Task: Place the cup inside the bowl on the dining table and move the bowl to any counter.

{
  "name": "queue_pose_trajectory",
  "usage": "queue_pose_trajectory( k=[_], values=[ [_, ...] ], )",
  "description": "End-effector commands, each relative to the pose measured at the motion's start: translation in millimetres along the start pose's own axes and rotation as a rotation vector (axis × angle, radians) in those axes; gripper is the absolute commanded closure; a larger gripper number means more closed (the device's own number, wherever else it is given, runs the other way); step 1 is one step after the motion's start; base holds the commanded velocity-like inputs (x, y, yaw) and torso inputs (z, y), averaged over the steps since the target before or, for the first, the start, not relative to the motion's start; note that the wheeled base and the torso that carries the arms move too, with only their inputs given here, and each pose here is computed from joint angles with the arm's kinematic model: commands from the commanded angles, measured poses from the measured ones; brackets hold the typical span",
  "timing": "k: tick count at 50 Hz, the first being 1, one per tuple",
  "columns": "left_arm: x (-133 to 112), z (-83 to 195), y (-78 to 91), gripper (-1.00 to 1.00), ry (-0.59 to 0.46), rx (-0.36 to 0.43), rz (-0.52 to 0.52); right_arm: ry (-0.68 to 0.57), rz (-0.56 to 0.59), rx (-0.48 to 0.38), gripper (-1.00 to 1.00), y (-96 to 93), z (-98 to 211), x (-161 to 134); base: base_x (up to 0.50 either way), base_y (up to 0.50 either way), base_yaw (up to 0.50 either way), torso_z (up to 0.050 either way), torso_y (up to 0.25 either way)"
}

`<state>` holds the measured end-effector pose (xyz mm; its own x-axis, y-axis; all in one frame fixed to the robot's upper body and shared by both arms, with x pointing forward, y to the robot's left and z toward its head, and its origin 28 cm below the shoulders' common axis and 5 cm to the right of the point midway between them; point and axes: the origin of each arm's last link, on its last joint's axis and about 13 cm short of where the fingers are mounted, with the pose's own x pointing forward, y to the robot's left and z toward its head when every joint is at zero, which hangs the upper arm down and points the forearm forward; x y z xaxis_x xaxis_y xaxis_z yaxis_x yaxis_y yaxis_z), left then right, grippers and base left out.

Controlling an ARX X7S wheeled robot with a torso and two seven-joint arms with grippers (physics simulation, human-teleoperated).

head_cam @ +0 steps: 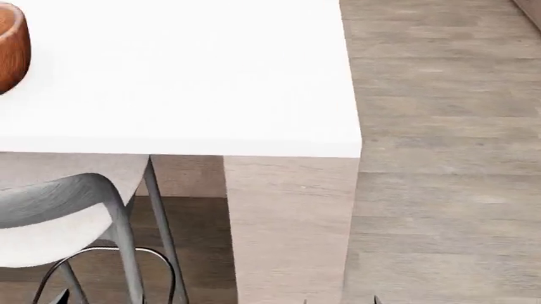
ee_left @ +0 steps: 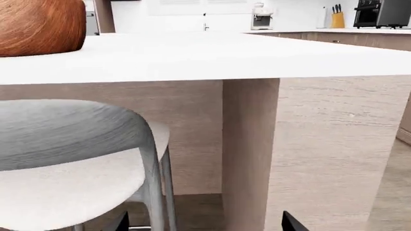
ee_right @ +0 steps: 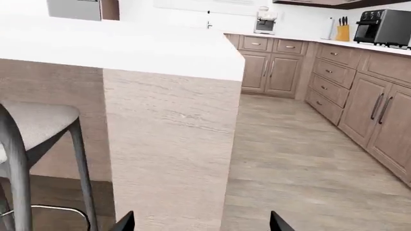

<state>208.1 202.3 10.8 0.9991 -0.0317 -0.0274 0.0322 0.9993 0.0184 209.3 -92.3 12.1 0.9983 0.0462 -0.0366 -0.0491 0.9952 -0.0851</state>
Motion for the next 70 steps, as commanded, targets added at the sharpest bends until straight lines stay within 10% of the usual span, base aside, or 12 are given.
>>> queue_pose_trajectory(
  k=[1,70],
  values=[
    [-0.6,0.0,0.4,-1.0,0.0,0.0,-0.001,0.002,0.001,-0.005,-1.0,-0.1,-0.3,-0.1,-0.18,0.5,0.0,0.0,0.0],
    [0.0,-0.4,-1.0,-1.0,0.001,0.006,-0.007,0.001,-0.018,0.003,-1.0,-0.7,-0.4,0.1,-0.04,0.48,0.0,0.0,0.0]
  ],
)
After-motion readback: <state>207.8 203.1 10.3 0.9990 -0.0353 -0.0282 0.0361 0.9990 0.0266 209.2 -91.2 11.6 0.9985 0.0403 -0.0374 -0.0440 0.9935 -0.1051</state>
